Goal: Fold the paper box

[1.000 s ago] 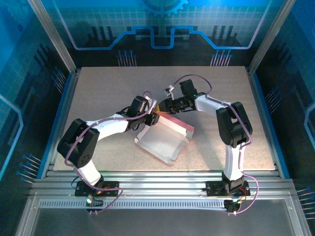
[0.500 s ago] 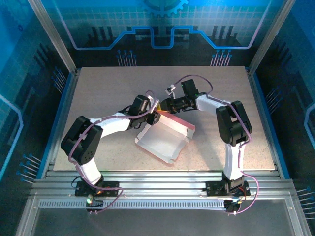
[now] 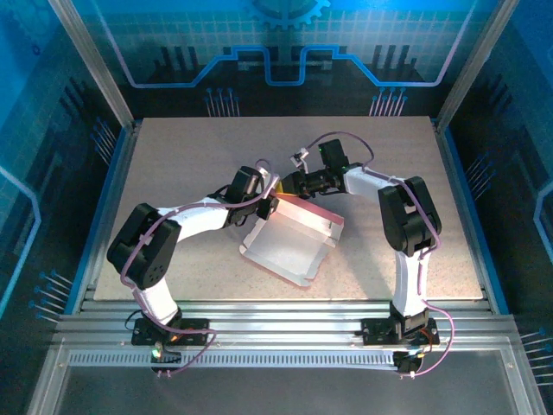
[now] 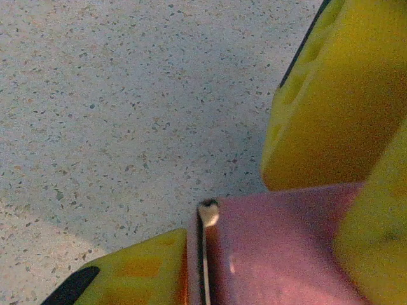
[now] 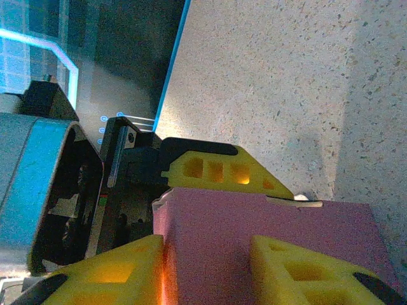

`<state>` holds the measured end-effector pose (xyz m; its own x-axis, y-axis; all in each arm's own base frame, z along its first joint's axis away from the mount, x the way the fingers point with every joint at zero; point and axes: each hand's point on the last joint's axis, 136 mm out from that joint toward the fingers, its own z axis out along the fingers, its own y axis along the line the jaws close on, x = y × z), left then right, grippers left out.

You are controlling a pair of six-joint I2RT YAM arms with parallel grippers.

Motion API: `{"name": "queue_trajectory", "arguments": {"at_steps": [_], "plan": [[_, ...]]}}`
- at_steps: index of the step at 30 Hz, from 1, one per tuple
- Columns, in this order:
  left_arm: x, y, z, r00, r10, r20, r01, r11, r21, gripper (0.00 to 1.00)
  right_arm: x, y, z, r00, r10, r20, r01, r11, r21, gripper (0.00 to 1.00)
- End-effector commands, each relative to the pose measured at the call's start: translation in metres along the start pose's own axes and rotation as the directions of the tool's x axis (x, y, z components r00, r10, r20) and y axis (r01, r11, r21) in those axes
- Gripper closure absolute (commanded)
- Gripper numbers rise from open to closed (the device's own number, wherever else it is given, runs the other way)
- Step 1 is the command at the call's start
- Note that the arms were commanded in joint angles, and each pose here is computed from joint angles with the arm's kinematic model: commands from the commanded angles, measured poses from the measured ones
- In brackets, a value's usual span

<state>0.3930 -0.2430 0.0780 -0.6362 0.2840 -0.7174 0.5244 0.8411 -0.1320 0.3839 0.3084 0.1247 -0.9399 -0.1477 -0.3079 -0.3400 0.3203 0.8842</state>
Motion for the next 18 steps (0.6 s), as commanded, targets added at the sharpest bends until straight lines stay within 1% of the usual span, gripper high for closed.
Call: {"name": "queue_trajectory", "arguments": {"at_steps": [1,6,9,18], "plan": [[-0.006,-0.006,-0.001,1.0,0.009,0.002,-0.009,0.999,0.03,0.79,0.013,-0.018,0.004,0.996,0.085,-0.033,-0.084,0.996,0.015,0.61],[-0.003,-0.001,0.001,1.0,0.002,-0.011,-0.002,1.0,0.001,0.8,0.015,-0.019,0.005,0.995,0.093,-0.029,-0.093,0.996,0.011,0.61],[-0.003,0.005,0.002,1.0,-0.011,-0.013,0.011,0.999,-0.037,0.8,0.015,-0.02,0.005,0.995,0.096,-0.024,-0.096,0.995,0.013,0.61],[-0.001,0.02,0.002,1.0,0.018,-0.019,-0.021,0.982,-0.19,0.87,0.017,-0.021,0.007,0.994,0.107,-0.019,-0.107,0.994,0.009,0.63]]}}
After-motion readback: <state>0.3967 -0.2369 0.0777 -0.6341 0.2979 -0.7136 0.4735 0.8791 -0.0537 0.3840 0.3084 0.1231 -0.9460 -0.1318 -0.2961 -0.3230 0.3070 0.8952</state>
